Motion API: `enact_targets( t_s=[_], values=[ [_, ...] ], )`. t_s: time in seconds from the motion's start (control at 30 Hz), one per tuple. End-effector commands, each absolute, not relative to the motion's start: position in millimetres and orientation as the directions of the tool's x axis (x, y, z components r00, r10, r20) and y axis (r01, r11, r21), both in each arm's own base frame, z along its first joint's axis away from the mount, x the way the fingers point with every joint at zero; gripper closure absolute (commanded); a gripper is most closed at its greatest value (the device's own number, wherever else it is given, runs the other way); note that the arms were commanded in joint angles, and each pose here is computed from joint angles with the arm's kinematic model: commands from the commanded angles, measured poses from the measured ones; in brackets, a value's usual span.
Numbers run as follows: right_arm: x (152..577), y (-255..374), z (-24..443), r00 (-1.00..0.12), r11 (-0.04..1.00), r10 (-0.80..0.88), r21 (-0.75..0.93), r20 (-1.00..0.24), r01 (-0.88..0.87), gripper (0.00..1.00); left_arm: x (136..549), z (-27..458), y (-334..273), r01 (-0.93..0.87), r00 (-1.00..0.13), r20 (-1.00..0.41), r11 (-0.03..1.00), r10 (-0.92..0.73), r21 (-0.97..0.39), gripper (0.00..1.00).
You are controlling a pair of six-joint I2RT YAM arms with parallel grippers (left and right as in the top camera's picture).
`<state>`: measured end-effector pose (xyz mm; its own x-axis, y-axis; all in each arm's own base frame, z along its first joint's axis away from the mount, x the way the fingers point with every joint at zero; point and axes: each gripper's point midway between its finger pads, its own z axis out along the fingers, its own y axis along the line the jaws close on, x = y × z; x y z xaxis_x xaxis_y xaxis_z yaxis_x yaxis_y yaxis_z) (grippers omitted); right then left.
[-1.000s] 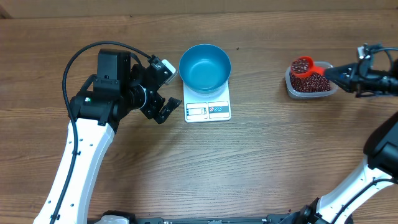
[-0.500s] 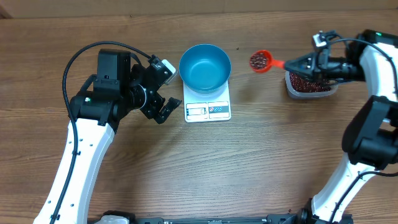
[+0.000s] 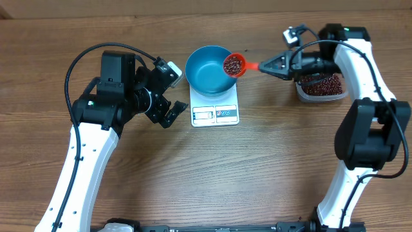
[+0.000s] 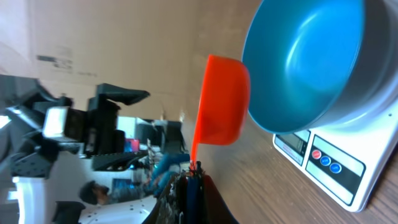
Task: Scoop item into bowl and weigh 150g on scale
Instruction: 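Carry the filled scoop left over the teal bowl, then tilt the scoop to pour beans into the teal bowl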
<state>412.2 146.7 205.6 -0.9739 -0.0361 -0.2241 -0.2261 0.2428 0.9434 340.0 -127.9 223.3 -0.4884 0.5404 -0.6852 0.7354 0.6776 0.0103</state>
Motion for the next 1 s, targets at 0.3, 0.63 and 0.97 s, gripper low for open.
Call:
enact_targets(
  t_s=[0.3, 0.63, 0.97],
  values=[
    [440, 180, 205, -0.973, 0.7, -0.09, 0.681, -0.212, -0.213, 0.96, 344, 231, -128, 0.74, -0.467, -0.698, 0.672, 0.543, 0.027, 0.01],
    [445, 200, 208, -0.924, 0.919, -0.188, 0.272, -0.333, -0.285, 0.96, 344, 231, -128, 0.74, -0.467, -0.698, 0.672, 0.543, 0.028, 0.01],
    [440, 216, 204, -0.878, 0.951, -0.289, -0.011, -0.382, -0.308, 0.96, 344, 231, -128, 0.74, -0.467, -0.698, 0.672, 0.543, 0.028, 0.01]
  ],
)
